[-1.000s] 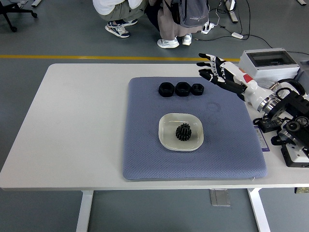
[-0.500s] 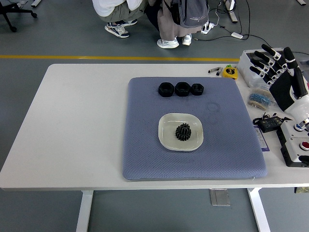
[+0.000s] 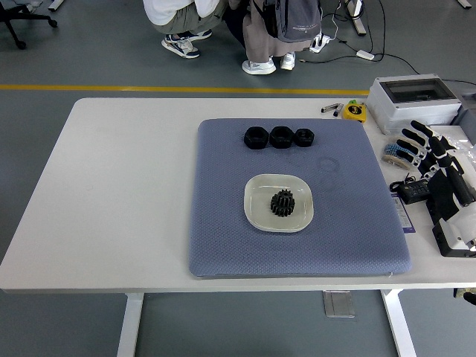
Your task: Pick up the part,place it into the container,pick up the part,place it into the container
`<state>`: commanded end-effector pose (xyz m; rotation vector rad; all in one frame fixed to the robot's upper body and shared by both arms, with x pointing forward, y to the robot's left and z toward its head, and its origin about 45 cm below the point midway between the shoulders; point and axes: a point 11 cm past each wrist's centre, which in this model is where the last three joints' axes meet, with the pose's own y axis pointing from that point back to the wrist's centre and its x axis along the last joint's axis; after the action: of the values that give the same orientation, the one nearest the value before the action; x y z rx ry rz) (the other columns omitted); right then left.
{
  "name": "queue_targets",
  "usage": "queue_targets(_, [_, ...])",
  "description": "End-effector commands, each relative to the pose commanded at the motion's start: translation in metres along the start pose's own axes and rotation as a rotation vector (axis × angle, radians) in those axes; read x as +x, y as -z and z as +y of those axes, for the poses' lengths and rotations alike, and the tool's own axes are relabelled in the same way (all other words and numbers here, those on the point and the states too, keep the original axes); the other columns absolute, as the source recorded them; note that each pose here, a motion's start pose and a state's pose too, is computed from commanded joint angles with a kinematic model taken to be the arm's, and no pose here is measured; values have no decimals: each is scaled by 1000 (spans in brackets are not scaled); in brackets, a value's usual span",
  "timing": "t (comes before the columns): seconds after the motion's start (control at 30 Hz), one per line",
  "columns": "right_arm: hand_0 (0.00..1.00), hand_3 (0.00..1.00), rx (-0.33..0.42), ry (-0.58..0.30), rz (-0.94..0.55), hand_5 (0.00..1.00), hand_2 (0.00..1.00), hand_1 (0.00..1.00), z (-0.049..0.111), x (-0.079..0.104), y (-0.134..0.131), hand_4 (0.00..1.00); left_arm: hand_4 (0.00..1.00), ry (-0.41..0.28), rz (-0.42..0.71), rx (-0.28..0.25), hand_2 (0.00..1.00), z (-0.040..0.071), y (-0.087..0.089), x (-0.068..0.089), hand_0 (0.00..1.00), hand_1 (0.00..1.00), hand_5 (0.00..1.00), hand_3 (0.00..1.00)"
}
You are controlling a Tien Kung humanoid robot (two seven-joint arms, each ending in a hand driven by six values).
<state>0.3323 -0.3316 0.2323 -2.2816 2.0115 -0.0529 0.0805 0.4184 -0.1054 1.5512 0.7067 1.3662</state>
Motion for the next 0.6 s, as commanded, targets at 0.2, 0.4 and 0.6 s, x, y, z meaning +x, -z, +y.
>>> queue_targets(0.2, [844,849,-1,-56,5,764,832,804,5,11,-1,998,704,1,9,1,756,0,3,-1,716,726,679,666])
queue_targets(0.4, [840,847,24,-107,17,755,828,803,4,23,6,998,703,2,2,0,756,0,5,0,716,727,677,665])
queue_targets(0.6, [840,846,31,-122,17,751,828,800,4,26,9,998,702,15,-17,-5,759,0,7,-5,716,728,675,666])
